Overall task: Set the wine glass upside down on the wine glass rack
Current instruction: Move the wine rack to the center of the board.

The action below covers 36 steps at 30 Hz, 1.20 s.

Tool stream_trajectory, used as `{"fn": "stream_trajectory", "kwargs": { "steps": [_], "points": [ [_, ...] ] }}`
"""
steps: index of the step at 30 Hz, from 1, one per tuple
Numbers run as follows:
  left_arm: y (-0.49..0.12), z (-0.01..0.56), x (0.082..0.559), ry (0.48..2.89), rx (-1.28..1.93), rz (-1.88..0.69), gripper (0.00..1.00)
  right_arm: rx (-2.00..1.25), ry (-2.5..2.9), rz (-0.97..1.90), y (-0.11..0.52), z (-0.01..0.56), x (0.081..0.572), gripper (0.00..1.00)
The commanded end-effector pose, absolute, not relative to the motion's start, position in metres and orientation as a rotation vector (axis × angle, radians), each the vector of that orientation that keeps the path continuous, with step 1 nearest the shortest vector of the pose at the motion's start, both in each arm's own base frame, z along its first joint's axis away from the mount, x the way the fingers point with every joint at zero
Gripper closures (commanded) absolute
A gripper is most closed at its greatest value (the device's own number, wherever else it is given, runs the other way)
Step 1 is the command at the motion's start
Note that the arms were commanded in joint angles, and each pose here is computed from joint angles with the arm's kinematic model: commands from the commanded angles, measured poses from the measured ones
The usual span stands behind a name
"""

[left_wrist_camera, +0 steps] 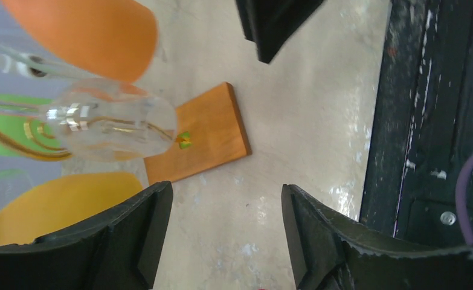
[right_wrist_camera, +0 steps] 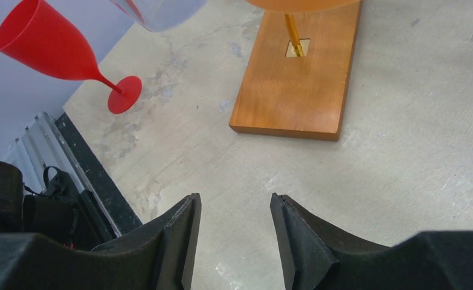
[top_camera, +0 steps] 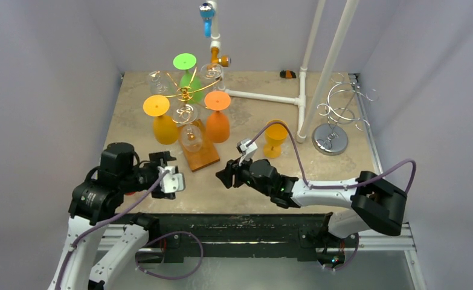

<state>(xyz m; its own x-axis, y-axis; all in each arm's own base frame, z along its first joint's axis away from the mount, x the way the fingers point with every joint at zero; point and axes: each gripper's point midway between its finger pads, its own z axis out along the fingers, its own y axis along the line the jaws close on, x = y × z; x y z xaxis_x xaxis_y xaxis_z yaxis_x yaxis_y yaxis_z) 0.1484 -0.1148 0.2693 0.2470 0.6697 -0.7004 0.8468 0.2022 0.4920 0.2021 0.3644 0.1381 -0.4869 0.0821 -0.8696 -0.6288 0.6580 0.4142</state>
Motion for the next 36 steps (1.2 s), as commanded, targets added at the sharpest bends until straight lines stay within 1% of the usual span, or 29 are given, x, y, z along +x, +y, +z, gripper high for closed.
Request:
{"fn": "stream_trajectory", "kwargs": {
  "steps": [1, 6, 7, 12, 16, 22, 28, 36],
  "points": [
    [-0.11, 0.219, 0.148, 1.334, 1.792, -0.138, 0.32, -0.314, 1.899, 0.925, 0.373, 0.134, 0.212, 0.47],
    [-0.109, 0.179, 0.168, 1.225, 1.901, -0.032, 0.51, -0.251, 1.903, 0.915, 0.38, 0.118, 0.219, 0.58],
    [-0.109, 0.172, 0.172, 1.194, 1.923, -0.01, 0.52, -0.243, 1.903, 0.912, 0.382, 0.114, 0.221, 0.61],
    [-0.119, 0.139, 0.181, 1.029, 1.981, 0.043, 0.56, -0.174, 1.904, 0.89, 0.384, 0.095, 0.229, 0.74],
    [-0.125, 0.113, 0.187, 0.9, 2.027, 0.093, 0.58, -0.109, 1.912, 0.868, 0.385, 0.079, 0.237, 0.79],
    [-0.127, 0.076, 0.203, 0.856, 2.108, 0.111, 0.65, -0.09, 1.926, 0.846, 0.395, 0.062, 0.245, 0.8],
    [-0.133, 0.062, 0.227, 0.891, 2.118, 0.104, 0.71, -0.071, 1.94, 0.861, 0.405, 0.053, 0.248, 0.8],
    [-0.142, 0.049, 0.235, 0.905, 2.105, 0.097, 0.76, -0.067, 1.958, 0.853, 0.415, 0.04, 0.253, 0.8]
  ]
}}
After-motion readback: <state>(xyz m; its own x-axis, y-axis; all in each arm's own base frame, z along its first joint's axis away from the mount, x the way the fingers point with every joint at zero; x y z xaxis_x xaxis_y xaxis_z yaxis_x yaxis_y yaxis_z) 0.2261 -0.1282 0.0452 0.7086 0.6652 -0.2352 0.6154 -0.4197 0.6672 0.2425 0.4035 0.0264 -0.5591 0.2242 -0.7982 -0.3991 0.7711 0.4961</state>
